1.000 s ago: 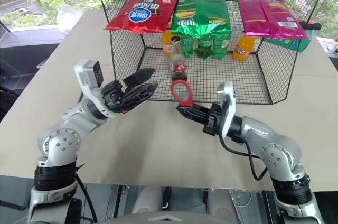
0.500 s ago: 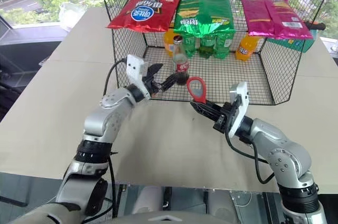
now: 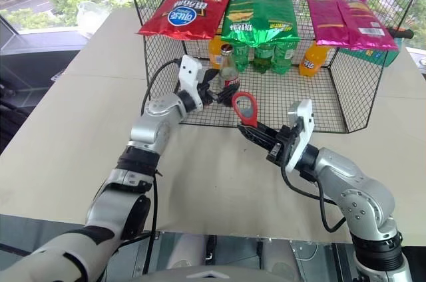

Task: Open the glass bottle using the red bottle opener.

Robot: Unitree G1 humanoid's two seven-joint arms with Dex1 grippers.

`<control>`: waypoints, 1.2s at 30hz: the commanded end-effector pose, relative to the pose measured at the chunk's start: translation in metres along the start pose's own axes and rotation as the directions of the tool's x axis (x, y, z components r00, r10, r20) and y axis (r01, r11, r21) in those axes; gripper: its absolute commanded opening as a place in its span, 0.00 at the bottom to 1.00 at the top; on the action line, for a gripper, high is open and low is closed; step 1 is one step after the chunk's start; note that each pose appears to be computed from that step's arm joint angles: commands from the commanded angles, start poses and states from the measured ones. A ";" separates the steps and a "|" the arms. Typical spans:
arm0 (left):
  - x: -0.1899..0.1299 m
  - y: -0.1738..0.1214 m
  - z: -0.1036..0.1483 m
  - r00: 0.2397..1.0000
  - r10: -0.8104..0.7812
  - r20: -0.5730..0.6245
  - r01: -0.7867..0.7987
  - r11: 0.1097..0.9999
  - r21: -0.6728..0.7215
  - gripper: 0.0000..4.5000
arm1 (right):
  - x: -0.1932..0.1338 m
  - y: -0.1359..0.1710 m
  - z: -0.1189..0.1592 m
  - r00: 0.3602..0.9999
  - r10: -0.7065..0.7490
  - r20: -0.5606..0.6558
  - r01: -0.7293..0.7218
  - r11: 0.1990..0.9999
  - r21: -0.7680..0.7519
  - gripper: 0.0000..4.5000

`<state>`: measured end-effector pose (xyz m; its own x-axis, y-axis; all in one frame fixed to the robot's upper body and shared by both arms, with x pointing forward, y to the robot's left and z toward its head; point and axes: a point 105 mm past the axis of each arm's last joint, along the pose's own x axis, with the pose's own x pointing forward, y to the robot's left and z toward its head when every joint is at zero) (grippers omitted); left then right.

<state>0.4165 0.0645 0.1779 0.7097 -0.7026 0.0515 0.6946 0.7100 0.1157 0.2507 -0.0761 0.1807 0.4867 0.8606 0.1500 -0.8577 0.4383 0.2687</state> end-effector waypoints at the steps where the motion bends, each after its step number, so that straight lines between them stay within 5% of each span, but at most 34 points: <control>1: 0.007 0.001 0.012 0.999 -0.019 0.044 0.017 0.999 0.038 0.88 | -0.001 0.011 0.012 0.999 0.029 0.035 -0.028 0.999 -0.036 0.00; 5: 0.010 -0.001 0.011 0.998 -0.046 0.043 0.043 0.997 0.060 0.58 | -0.002 0.012 0.013 0.999 0.020 0.040 -0.019 0.999 -0.041 0.00; 20: -0.080 -0.076 0.050 0.809 -0.563 0.169 0.576 0.816 -0.038 0.58 | -0.021 -0.002 0.018 0.996 -0.072 0.044 0.075 0.995 -0.065 0.00; 35: -0.087 -0.097 0.001 0.779 -0.627 0.012 0.627 0.779 -0.024 0.58 | -0.065 -0.010 -0.006 0.971 -0.235 -0.041 0.231 0.969 -0.085 0.00; 36: -0.088 -0.098 0.001 0.774 -0.633 0.012 0.634 0.773 -0.022 0.80 | -0.064 -0.009 -0.007 0.971 -0.234 -0.040 0.231 0.969 -0.085 0.00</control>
<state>0.2901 0.0596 0.1499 0.1474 -0.9877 -0.0516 0.9885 0.1453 0.0424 0.2311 -0.1375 0.1501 0.6775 0.7355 0.0011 -0.7108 0.6544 0.2580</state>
